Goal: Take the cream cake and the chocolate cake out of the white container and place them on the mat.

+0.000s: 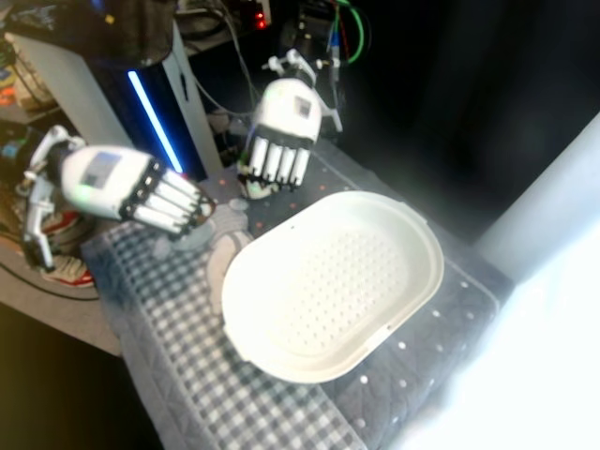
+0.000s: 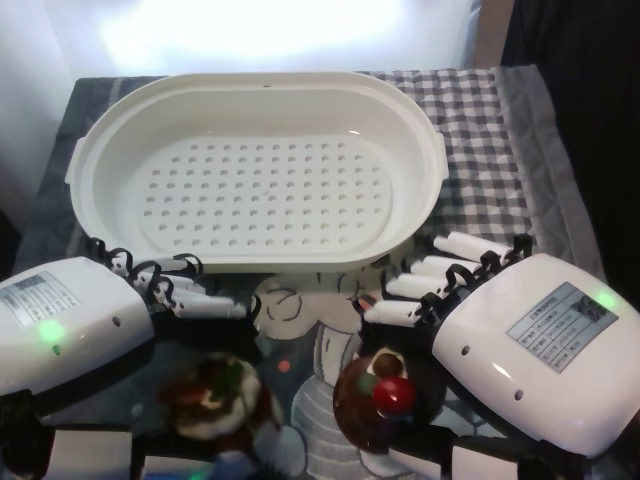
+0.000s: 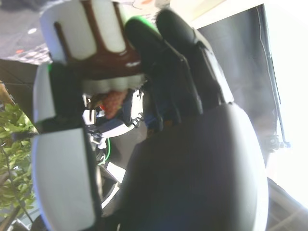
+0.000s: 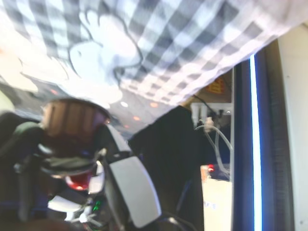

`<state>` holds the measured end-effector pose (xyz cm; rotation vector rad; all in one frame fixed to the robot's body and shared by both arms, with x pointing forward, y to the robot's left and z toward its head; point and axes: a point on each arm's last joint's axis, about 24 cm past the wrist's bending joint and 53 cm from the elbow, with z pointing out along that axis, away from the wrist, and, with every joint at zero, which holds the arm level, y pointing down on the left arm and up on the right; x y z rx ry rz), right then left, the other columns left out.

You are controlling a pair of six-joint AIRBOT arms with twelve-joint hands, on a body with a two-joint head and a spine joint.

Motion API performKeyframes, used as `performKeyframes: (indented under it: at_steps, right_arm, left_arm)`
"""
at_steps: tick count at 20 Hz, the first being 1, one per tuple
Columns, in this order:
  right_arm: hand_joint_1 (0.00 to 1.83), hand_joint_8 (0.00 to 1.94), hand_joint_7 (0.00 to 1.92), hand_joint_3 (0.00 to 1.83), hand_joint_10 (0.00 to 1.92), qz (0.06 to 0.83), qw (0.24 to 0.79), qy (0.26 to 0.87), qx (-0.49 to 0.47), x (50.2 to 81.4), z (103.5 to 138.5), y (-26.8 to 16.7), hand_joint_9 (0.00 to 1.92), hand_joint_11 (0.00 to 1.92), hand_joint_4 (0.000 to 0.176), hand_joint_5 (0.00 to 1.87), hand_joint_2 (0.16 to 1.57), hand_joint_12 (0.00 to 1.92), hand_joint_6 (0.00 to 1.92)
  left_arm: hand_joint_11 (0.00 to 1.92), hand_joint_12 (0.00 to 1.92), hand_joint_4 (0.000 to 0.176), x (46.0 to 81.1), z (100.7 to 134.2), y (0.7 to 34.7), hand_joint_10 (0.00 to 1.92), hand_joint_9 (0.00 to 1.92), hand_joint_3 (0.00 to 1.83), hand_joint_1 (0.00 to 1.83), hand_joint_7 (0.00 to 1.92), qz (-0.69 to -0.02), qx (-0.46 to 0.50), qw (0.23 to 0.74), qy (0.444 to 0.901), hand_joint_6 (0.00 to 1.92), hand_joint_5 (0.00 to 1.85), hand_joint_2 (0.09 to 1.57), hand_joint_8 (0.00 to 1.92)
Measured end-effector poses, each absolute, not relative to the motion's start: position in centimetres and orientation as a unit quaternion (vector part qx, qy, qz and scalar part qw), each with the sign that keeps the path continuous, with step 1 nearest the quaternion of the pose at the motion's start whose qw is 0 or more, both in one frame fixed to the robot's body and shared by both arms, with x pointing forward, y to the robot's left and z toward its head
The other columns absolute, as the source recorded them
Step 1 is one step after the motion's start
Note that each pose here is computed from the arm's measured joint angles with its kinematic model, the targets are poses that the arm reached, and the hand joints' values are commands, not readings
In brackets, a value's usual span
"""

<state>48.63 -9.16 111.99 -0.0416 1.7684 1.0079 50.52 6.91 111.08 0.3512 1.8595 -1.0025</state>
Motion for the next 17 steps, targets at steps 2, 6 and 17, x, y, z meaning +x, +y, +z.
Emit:
performKeyframes:
  at_steps: [2,6,17]
  right_arm:
    - [1.02,1.01,0.34,0.00,1.22,0.421,0.525,0.739,-0.017,48.7,112.0,-9.2,0.28,0.12,0.000,0.53,0.90,1.64,0.66]
    - [0.91,0.97,0.34,0.00,1.15,0.416,0.528,0.740,-0.011,49.0,111.9,-9.6,0.27,0.09,0.000,0.58,0.81,1.62,0.47]
    - [0.61,1.35,0.44,0.05,1.43,0.408,0.567,0.716,-0.011,50.2,114.0,-11.1,0.46,0.38,0.000,0.58,1.07,1.65,1.12]
  left_arm:
    - [0.16,1.47,0.000,50.5,111.1,6.9,0.75,0.36,0.00,0.64,0.60,-0.411,0.142,0.480,0.762,0.08,0.60,0.98,0.12]
    - [0.14,1.55,0.000,51.1,110.8,7.6,0.89,0.31,0.00,0.62,0.60,-0.405,0.132,0.481,0.766,0.03,0.62,0.89,0.04]
    - [0.51,1.38,0.132,53.4,114.5,10.6,1.09,0.64,0.00,0.78,0.70,-0.405,0.080,0.545,0.729,1.18,0.71,1.27,0.82]
